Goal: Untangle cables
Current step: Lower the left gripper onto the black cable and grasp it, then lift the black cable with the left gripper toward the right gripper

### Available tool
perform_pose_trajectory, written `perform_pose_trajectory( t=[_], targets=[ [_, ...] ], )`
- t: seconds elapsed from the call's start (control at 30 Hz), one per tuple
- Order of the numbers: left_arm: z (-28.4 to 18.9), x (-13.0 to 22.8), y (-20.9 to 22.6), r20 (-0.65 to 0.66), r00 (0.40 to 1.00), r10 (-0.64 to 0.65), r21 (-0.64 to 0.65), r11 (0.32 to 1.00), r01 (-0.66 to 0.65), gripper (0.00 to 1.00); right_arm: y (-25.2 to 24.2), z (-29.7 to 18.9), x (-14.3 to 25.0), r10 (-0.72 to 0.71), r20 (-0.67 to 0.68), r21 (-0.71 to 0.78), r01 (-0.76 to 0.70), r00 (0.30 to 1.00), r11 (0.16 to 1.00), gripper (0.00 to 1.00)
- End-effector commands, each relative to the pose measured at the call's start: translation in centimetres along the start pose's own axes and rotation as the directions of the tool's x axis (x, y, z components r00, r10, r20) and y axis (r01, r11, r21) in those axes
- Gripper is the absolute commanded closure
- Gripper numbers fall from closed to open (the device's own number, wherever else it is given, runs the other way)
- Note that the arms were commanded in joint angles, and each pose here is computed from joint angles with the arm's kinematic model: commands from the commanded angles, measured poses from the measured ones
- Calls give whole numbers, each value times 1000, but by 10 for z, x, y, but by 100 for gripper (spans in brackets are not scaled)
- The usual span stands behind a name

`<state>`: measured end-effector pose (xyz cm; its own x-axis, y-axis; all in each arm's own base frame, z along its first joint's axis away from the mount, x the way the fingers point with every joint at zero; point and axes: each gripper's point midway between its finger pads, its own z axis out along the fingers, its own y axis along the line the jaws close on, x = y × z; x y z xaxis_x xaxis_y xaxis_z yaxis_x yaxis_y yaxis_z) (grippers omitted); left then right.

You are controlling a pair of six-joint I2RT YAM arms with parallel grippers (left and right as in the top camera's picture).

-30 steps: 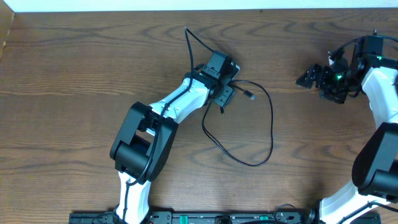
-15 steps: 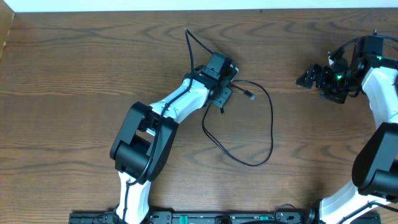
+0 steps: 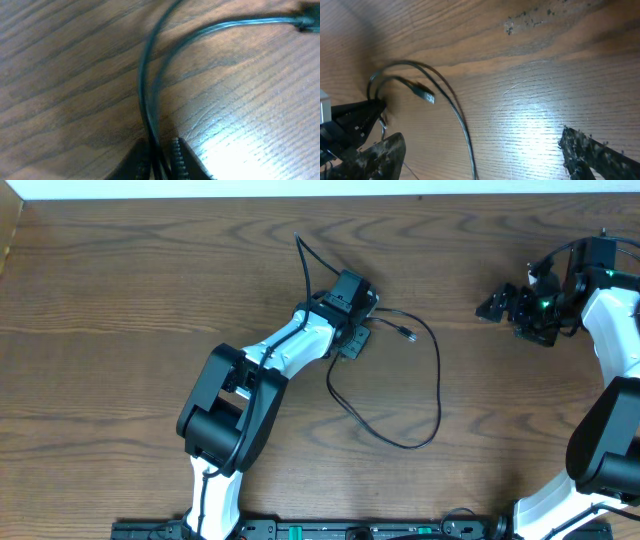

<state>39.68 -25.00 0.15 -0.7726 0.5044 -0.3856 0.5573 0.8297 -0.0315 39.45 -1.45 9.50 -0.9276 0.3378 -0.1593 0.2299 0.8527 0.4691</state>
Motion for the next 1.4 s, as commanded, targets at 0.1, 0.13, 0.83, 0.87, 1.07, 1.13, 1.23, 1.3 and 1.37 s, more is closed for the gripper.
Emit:
perform_pose_trajectory(
  t=[0.1, 0.13, 0.83, 0.87, 1.07, 1.13, 1.23, 1.3, 1.37],
  targets=[
    [-17, -7, -14, 17, 994, -105, 25, 994, 104, 92, 25, -8, -9, -47, 49, -115, 52, 998, 992, 7],
    [-30, -18, -15, 52, 992, -118, 29, 993, 117, 92, 31, -9, -11, -59, 56, -146, 67, 997, 987, 8],
    [-416, -127, -21, 833, 455, -315, 273, 949, 158, 93, 166, -59, 16, -370, 239, -641, 432, 898, 634, 9],
    [-421, -129, -19, 840, 429, -333, 288, 943, 170, 92, 171, -54, 20, -381, 222, -638, 429, 898, 639, 9],
    [-436, -136, -19, 847, 362, -390, 350, 920, 173, 92, 213, -13, 58, -439, 83, -582, 401, 895, 708, 8],
    [-436, -136, -19, 844, 359, -398, 358, 917, 176, 92, 220, 0, 63, -433, 61, -534, 396, 899, 747, 8],
    [-439, -136, -19, 834, 347, -430, 389, 903, 184, 92, 227, 16, 62, -374, 39, -454, 350, 927, 820, 8],
    [-444, -136, -19, 832, 332, -445, 406, 895, 184, 93, 236, 22, 61, -350, 49, -435, 335, 935, 836, 9],
    [-449, -136, -19, 829, 317, -460, 423, 888, 183, 93, 246, 24, 59, -328, 64, -438, 321, 943, 840, 9]
  ],
)
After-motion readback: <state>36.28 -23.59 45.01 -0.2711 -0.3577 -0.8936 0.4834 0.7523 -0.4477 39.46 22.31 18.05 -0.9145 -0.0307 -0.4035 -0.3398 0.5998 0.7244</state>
